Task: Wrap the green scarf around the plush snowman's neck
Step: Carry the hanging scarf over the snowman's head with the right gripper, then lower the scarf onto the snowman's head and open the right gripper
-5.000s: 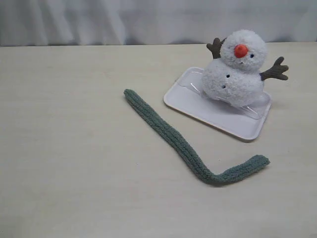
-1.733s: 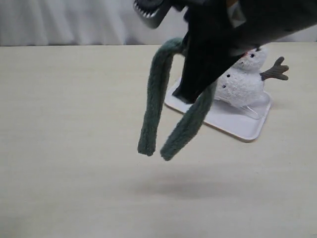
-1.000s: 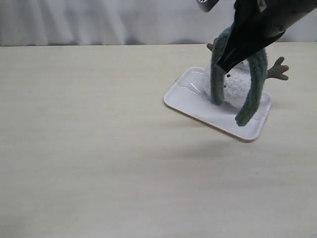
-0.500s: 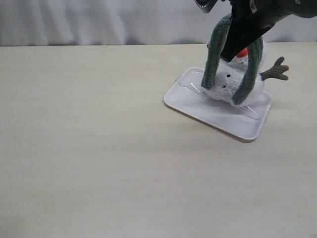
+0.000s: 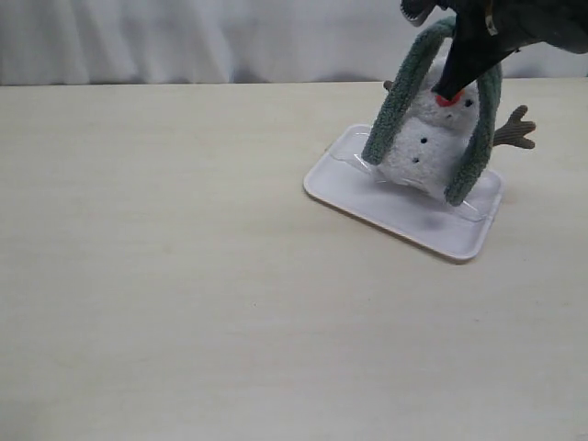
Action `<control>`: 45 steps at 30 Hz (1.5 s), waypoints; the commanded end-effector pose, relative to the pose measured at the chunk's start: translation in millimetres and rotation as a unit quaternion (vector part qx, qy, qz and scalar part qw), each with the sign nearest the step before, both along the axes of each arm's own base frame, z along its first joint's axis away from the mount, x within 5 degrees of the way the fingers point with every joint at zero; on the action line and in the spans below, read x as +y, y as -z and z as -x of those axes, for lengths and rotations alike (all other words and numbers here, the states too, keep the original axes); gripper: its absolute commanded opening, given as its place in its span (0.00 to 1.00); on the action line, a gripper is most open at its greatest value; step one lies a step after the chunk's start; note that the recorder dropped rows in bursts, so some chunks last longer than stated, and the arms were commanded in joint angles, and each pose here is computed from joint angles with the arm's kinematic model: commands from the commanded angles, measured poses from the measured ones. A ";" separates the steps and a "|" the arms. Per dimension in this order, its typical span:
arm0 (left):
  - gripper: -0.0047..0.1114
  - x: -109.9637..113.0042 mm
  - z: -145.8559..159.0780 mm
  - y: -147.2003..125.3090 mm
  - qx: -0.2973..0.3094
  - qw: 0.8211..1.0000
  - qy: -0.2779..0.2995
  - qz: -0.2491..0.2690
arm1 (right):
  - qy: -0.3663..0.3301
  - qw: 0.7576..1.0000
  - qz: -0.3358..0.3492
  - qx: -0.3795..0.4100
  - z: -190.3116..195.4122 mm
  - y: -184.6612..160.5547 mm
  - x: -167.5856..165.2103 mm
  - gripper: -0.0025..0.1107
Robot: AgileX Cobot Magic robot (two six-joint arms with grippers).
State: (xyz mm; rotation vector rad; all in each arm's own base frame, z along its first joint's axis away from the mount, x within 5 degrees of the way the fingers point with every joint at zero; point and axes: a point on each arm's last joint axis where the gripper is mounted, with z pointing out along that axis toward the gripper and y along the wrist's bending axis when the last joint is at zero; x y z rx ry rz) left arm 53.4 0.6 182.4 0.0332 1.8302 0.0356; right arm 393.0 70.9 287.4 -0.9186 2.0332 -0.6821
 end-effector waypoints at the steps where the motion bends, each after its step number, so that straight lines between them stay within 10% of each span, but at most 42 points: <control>1: 0.04 0.2 -0.4 -0.8 -0.008 1.000 -0.002 0.001 | 0.028 0.999 -0.026 -0.009 -9.6 5.6 -20.8 0.06; 14: 0.04 0.2 -0.4 -0.8 -0.008 1.000 -0.002 0.001 | 0.029 0.996 -0.080 -0.031 -21.4 13.6 -29.4 0.08; 29: 0.04 0.2 -0.4 -0.8 -0.008 1.000 -0.002 0.001 | 0.087 0.984 -0.154 -0.006 -18.3 19.3 -31.0 0.62; 38: 0.04 0.2 -0.4 -0.8 -0.008 1.000 -0.002 0.001 | 0.191 0.957 -0.218 0.022 -18.8 -11.0 -36.1 0.56; 45: 0.04 0.2 -0.4 -0.8 -0.008 1.000 -0.002 0.001 | 0.145 0.961 -0.220 0.085 -14.9 -17.2 -24.5 0.06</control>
